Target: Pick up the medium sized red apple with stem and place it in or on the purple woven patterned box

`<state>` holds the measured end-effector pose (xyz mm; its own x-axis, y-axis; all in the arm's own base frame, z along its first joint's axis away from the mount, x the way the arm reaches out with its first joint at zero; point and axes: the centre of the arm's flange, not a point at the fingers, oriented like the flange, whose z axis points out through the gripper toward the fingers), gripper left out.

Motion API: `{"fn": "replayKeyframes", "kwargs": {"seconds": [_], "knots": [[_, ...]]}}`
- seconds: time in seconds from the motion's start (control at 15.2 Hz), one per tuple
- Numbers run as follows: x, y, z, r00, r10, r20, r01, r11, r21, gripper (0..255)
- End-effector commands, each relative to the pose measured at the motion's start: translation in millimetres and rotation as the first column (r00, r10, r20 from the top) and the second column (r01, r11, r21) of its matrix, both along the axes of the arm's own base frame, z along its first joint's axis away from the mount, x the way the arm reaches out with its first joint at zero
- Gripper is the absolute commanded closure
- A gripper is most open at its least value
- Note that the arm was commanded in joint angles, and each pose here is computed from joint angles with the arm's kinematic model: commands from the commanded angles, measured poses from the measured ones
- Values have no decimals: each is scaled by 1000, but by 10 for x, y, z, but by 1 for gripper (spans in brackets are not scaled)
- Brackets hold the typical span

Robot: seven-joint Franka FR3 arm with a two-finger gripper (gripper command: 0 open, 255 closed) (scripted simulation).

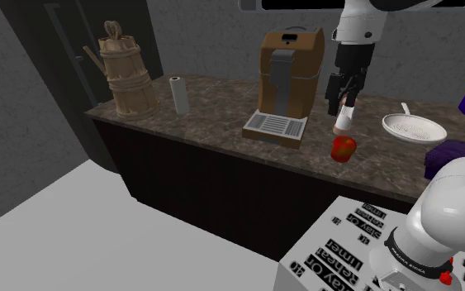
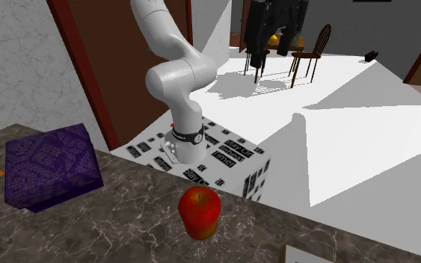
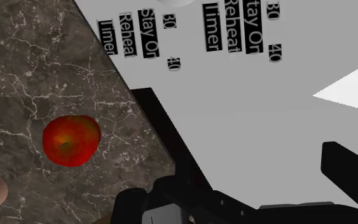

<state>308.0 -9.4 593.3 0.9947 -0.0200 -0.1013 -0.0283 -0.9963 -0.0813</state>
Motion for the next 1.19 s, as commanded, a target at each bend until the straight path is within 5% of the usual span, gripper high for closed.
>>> {"fn": "replayKeyframes", "kwargs": {"seconds": [0.0, 0.53, 1.12], "knots": [[0, 0, 0, 1000, 0, 0, 0, 1000, 0, 0], [151, -608, -776, 988, 151, -19, -151, 987, -45, 0], [418, -1299, -1618, 948, 315, -48, -318, 944, -91, 0]]}}
